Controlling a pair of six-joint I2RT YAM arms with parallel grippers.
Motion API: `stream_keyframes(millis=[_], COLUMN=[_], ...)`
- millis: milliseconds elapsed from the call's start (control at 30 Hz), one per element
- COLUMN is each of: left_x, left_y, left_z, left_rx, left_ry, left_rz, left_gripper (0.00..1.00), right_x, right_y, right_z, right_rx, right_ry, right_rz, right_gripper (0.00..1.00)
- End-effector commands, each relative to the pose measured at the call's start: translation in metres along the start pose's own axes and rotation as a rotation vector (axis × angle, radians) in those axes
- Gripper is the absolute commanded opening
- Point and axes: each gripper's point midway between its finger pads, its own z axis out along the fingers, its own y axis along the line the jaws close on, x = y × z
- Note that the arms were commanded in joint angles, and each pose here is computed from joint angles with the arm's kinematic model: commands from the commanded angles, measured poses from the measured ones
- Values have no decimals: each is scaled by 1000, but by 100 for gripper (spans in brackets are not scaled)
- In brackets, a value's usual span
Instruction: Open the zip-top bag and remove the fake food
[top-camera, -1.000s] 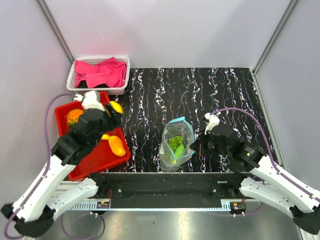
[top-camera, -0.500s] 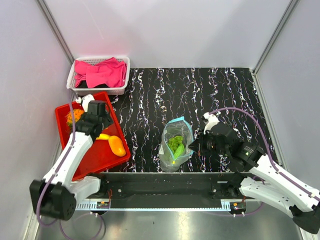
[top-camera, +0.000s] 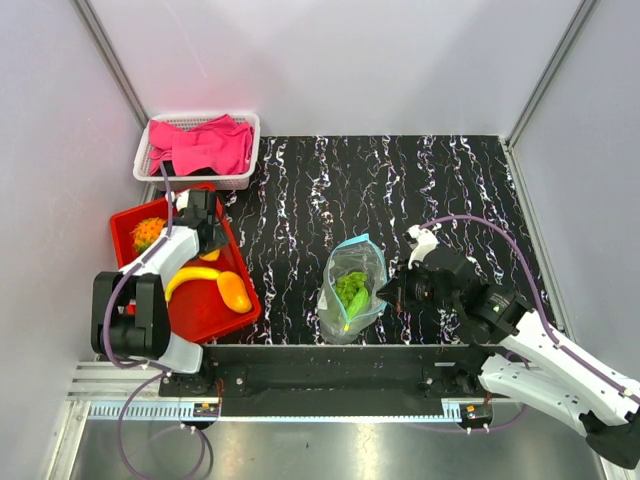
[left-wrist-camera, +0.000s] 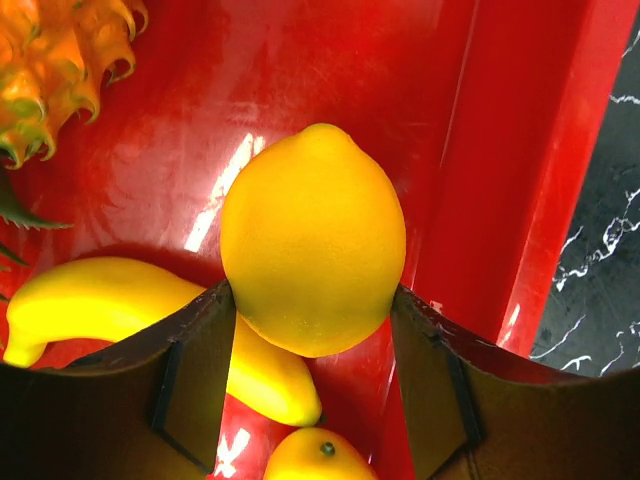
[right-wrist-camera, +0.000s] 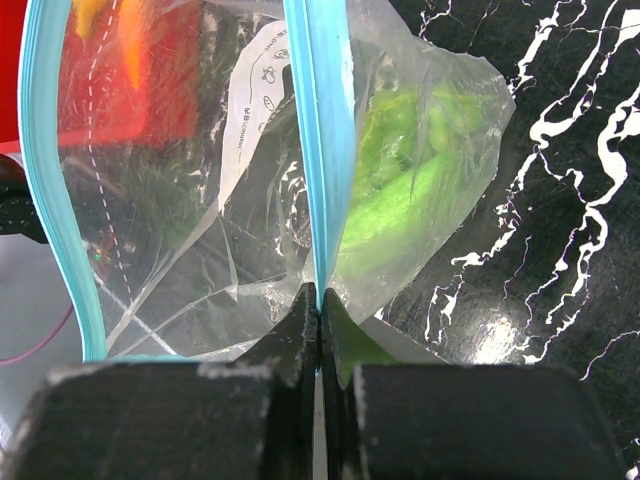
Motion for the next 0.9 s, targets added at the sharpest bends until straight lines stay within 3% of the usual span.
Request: stream_keyframes(millis=[0,100,133,367,433,567,667,867], left_x=[-34,-35,-33,-34,-41,-33,-11,44], left_y=[-12,-15,-18,-16,-18,-61,-100,-171], left_z=[-18,-35,-39,-91,-112,-171,-217,-316], left_rx=[76,137,159,244,303,608,835,1139], left_ry=[-98,-113,-115,-178,-212,-216,-161,-101], left_rz=[-44,-36,-16,-5,-18,2,45,221], left_gripper=[58,65,80,91,90,81,79,69], right_x=[-9,-11,-11,-13,-13,-12,-13,-21], right_y=[9,10,11,14,16,15,16,25], right_z=[-1,-1,-1,-1,-2,-2,-2,-4], right_rx=[-37,-37,-41,-49,-56,-55,-57,-84], right_ry=[-29,-32,-32,-24,-25,-28,-28,-43], right_rz=[-5,-9,-10,-7,-6,-1,3,5], right_gripper=[0,0,0,0,0,0,0,0])
